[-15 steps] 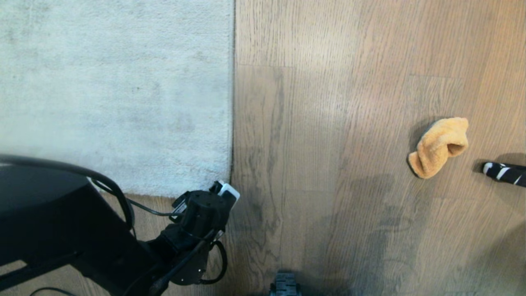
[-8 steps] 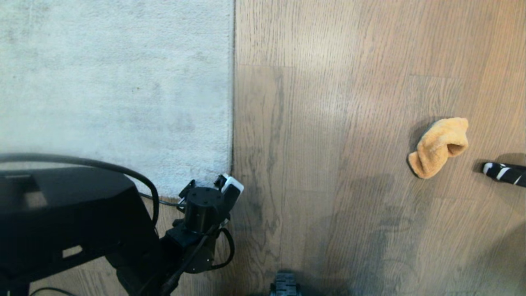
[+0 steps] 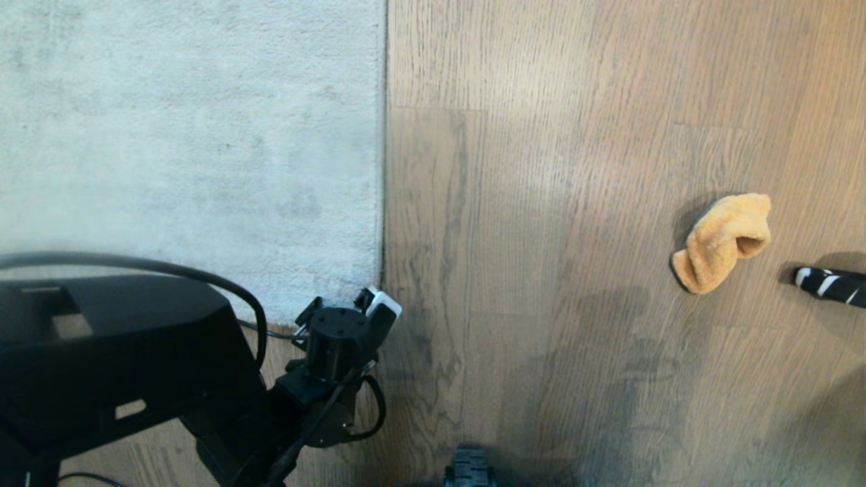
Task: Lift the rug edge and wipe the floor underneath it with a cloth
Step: Lift up the carpet
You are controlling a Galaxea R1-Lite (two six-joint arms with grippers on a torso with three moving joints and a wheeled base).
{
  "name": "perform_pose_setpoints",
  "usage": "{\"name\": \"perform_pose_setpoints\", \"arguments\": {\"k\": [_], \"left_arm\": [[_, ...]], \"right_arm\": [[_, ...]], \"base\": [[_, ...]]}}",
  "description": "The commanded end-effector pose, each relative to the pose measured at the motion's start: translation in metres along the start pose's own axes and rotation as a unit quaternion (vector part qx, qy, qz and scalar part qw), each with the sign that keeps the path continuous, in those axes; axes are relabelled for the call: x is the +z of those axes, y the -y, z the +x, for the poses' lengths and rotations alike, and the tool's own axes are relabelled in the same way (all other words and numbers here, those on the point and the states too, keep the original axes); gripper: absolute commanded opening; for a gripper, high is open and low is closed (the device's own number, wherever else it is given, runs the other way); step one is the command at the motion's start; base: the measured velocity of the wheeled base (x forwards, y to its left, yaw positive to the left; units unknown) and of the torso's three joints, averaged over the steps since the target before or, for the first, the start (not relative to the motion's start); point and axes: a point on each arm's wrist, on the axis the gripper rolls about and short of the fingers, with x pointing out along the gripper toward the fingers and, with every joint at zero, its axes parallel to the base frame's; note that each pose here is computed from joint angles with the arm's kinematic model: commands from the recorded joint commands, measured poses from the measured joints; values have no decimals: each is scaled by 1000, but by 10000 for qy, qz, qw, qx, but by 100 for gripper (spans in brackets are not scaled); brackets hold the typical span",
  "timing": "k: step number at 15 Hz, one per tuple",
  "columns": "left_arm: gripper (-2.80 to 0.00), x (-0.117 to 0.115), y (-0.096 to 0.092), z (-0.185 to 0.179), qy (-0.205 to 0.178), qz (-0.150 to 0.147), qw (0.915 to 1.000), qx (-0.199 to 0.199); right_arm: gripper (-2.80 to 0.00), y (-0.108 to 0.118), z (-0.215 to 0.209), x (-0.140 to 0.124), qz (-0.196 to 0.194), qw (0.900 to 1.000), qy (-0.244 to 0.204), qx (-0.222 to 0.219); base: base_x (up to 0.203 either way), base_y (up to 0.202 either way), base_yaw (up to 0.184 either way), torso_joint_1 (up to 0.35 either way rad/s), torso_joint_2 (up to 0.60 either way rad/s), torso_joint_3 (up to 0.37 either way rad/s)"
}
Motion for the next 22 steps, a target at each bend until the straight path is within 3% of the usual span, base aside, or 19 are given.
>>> {"name": "perform_pose_setpoints", "arguments": {"k": [1, 8, 9, 18, 22], "left_arm": [[0, 4, 0, 3, 51, -69, 9999, 61], [0, 7, -1, 6, 87, -125, 9998, 102], [-280, 7, -1, 6, 73, -121, 9998, 110], [-280, 5, -2, 5, 54, -106, 9999, 98], [-280, 6, -12, 4, 57, -195, 9996, 189]], "right_arm": [[-280, 0, 0, 0, 2, 10000, -1, -1], [-280, 0, 0, 0, 1, 10000, 5, 6], [-280, 0, 0, 0, 3, 10000, 5, -2], [-280, 0, 0, 0, 3, 10000, 5, -2], [-280, 0, 0, 0, 3, 10000, 4, -2]], "base": [[0, 0, 0, 0, 0, 0], [0, 0, 0, 0, 0, 0], [0, 0, 0, 0, 0, 0], [0, 0, 0, 0, 0, 0], [0, 0, 0, 0, 0, 0]]}}
